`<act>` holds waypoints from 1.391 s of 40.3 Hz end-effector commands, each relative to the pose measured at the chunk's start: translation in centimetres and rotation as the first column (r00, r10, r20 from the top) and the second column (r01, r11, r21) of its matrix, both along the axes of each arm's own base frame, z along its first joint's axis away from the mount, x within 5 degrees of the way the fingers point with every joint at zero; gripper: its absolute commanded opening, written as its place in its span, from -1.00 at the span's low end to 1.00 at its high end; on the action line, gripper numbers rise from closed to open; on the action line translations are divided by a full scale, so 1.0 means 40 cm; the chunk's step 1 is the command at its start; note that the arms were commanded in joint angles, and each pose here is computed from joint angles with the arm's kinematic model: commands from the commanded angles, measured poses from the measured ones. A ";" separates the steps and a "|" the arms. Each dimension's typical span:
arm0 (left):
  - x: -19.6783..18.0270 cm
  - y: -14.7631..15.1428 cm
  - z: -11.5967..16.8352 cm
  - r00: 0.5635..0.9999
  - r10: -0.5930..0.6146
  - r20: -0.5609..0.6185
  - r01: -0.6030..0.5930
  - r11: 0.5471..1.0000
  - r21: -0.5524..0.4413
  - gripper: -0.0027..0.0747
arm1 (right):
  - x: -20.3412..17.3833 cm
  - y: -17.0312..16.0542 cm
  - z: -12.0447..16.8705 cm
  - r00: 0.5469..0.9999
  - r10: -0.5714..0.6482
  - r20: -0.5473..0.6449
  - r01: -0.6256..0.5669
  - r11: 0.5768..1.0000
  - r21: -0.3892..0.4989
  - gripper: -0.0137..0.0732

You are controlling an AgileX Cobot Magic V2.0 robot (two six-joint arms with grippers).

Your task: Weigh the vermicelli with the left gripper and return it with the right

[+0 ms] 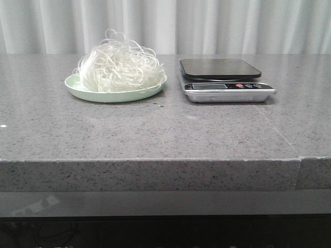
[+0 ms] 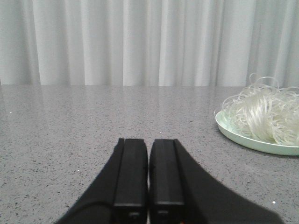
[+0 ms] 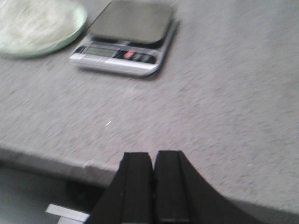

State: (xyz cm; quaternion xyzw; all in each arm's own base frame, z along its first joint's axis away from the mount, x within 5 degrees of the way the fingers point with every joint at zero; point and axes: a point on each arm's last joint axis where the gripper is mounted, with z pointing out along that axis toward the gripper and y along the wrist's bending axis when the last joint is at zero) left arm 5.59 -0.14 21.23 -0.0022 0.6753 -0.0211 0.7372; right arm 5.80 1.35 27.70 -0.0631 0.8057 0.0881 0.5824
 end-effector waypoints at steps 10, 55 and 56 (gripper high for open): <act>-0.002 0.001 -0.010 0.998 0.002 0.069 -0.001 1.000 -0.016 -0.53 | -0.010 -0.026 -0.120 0.920 -0.174 0.351 0.156 0.984 0.081 -0.32; -0.002 0.001 -0.010 0.998 0.002 0.069 -0.001 1.000 -0.016 -0.53 | -0.010 -0.031 -0.157 0.868 -0.220 0.446 0.176 0.975 0.138 -0.32; -0.002 0.001 -0.010 0.998 0.002 0.069 -0.001 1.000 -0.016 -0.53 | -0.010 -0.031 -0.157 0.868 -0.220 0.446 0.176 0.975 0.138 -0.32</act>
